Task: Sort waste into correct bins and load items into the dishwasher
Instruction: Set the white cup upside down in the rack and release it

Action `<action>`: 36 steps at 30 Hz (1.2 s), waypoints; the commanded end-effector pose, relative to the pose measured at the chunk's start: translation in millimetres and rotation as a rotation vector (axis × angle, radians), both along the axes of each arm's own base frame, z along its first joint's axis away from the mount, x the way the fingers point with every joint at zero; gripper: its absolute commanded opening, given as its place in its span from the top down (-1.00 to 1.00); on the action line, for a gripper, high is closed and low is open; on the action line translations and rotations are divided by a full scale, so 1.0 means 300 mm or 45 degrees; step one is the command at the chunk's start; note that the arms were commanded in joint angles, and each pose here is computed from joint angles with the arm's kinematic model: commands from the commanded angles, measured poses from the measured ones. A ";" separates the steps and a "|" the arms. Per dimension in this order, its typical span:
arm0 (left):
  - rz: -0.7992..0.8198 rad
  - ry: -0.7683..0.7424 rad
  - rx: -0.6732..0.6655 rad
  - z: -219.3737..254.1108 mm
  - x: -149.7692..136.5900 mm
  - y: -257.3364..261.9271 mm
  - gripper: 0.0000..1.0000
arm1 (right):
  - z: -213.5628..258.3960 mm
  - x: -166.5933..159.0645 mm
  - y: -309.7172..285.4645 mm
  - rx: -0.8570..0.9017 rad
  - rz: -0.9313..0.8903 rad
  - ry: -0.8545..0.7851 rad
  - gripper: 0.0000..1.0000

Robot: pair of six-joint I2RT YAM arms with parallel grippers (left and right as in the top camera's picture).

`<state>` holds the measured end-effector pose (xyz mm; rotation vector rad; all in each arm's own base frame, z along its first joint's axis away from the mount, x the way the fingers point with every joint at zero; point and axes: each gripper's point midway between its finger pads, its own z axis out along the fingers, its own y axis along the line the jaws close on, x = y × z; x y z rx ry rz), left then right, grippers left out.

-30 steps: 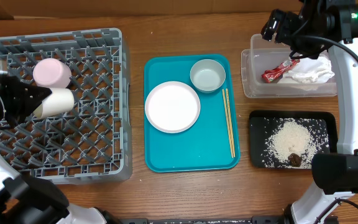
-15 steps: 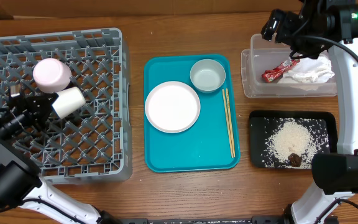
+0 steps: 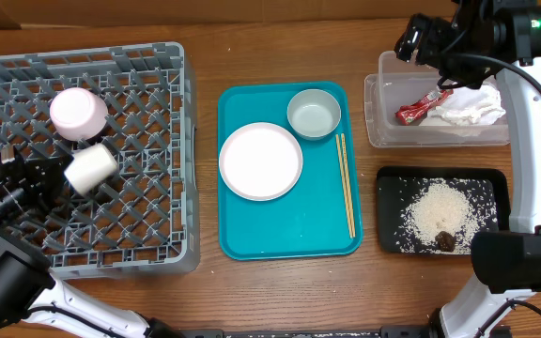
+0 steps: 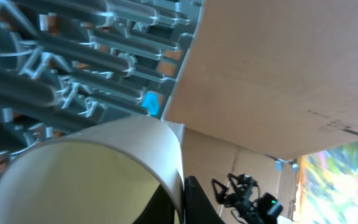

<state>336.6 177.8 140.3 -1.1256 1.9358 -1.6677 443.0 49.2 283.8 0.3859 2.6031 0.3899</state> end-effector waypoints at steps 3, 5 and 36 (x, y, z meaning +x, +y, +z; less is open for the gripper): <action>-0.105 0.143 0.139 -0.099 -0.055 -0.008 0.78 | 0.035 -0.006 -0.008 -0.002 -0.015 -0.035 -1.00; -0.101 0.155 0.131 -0.100 -0.056 -0.008 0.74 | 0.035 -0.006 -0.008 -0.002 -0.015 -0.035 -1.00; -0.307 1.064 1.125 0.024 -0.040 0.048 0.92 | 0.035 -0.006 -0.008 -0.002 -0.015 -0.036 -1.00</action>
